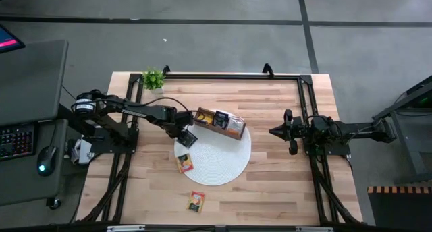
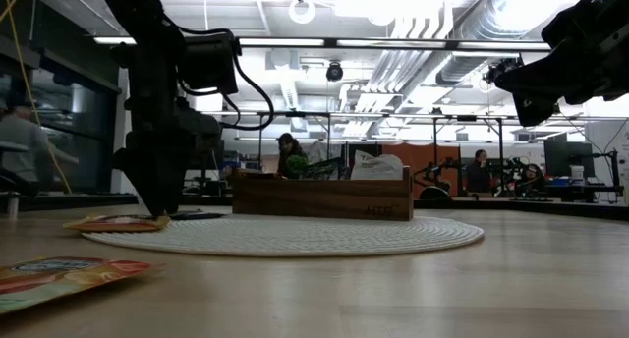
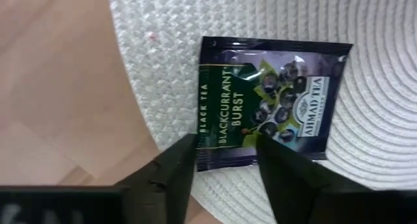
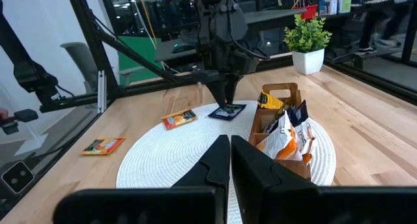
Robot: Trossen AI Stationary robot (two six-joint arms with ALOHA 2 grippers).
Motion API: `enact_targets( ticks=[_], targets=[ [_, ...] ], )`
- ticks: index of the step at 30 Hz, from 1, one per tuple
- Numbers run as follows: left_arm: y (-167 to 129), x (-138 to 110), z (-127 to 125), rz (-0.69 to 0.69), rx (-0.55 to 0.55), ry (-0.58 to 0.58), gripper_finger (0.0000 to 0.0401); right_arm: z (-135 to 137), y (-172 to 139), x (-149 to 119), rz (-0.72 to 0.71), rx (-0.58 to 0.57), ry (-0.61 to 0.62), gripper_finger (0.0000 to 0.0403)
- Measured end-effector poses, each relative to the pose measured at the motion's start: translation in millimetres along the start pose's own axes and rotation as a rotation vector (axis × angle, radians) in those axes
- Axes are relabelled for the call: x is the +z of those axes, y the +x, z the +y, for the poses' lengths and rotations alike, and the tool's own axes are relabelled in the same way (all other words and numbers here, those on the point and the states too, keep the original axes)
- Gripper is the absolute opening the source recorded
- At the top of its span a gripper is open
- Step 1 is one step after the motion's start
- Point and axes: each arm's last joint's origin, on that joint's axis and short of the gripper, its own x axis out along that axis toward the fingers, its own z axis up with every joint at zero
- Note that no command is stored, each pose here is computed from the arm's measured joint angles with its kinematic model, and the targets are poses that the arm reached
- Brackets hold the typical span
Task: Pick & Place Tea
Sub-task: Put the blue tea bag into the middle section of the wooden organizer
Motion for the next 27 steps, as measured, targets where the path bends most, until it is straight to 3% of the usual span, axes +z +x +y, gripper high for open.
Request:
enact_targets(
  ticks=[12, 27],
  targets=[
    [0.6, 1.2, 1.7, -0.040, 0.045, 0.009, 0.0009, 0.0, 0.0, 0.0, 0.000, 0.000, 0.000, 0.0012],
    [-7.1, -1.3, 2.5, -0.038, 0.028, 0.029, 0.0000, 0.0, 0.0, 0.0, 0.000, 0.000, 0.000, 0.0012]
  ],
)
